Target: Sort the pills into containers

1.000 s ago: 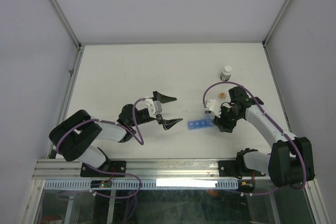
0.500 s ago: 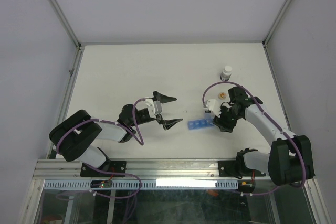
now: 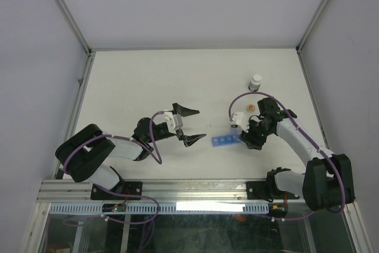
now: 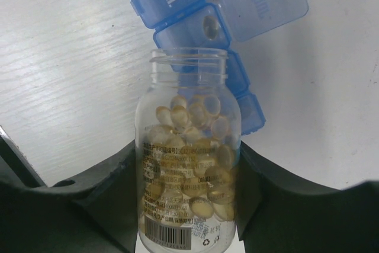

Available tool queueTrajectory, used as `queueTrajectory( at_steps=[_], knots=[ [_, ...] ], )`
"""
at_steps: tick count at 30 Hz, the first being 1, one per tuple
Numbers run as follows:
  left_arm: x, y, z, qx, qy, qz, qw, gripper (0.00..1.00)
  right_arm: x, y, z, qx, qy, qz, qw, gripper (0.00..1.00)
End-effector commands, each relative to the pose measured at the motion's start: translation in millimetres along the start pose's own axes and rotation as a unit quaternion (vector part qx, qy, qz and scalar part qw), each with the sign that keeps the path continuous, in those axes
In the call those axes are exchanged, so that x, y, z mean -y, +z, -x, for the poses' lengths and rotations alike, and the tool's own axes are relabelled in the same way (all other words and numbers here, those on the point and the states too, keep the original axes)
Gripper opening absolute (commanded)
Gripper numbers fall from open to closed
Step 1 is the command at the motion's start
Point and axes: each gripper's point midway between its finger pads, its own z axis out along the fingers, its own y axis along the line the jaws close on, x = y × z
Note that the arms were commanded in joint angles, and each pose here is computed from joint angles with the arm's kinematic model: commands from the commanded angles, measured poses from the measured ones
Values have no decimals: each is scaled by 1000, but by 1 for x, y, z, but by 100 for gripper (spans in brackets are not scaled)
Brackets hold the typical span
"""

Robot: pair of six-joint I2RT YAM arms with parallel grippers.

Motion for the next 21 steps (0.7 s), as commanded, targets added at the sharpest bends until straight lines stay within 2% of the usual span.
queueTrajectory(
  at_steps=[1,2,4,5,6,7,9,10,12,15,17,20,21],
  knots=[
    [0,1,14,28,26,-10,999,99,21,-7,5,2,4,-54,999,0],
    [0,0,15,28,26,-9,999,99,24,-8,1,-10,7,-61,998,0],
    [0,1,15,29,26,-10,999,99,1,-7,14,28,-9,4,1000,0],
    [0,0,15,28,26,-10,999,99,8,-6,17,31,-9,-13,999,0],
    [0,0,15,29,27,-9,999,99,24,-7,8,7,4,-57,998,0],
    [1,0,15,29,26,-10,999,99,28,-7,-1,-12,10,-66,998,0],
    [0,0,15,29,26,-10,999,99,3,-5,10,19,-3,6,1000,0],
    [1,0,15,29,26,-10,999,99,2,-4,13,28,1,5,1000,0],
    [0,0,15,30,26,-10,999,99,28,-7,-2,-12,11,-66,998,0],
    [0,0,16,30,27,-10,999,99,-2,-5,13,30,-2,16,999,0],
    [1,0,15,30,26,-10,999,99,22,-7,2,0,8,-52,999,0],
    [1,0,15,30,26,-10,999,99,-2,-8,17,39,-3,14,999,0],
    [1,0,15,30,26,-11,999,99,14,-9,15,30,1,-27,999,0]
  ],
)
